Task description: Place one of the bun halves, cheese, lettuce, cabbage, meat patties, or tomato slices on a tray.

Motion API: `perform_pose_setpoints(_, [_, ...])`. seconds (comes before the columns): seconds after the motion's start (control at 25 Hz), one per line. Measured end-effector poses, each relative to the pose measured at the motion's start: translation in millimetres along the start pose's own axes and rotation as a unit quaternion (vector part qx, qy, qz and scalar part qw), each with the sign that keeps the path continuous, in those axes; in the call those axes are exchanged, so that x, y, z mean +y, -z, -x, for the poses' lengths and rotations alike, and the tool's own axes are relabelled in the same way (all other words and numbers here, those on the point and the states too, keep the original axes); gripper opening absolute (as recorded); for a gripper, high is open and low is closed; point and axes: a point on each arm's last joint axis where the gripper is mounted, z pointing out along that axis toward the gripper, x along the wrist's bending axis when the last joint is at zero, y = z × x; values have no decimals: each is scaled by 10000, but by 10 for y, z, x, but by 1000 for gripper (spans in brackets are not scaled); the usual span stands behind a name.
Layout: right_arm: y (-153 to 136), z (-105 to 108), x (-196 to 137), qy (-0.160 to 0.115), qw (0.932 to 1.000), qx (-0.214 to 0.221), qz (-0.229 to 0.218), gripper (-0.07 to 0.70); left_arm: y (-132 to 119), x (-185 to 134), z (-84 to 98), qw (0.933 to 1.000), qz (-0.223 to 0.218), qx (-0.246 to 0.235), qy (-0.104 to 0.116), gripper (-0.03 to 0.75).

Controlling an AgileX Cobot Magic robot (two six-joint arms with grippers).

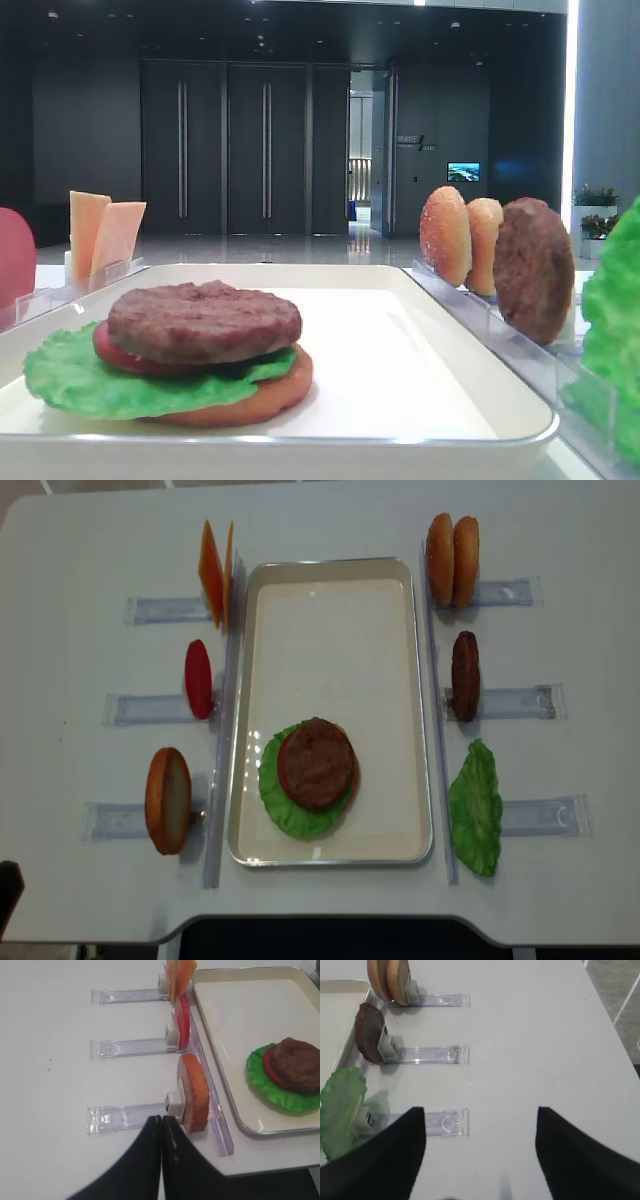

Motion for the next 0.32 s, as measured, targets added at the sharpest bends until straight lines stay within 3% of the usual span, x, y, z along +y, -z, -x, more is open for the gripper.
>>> perform_pose_setpoints(0.32, [0,0,-1,0,10000,0,-4,451,0,0,0,10000,0,0,0,-1])
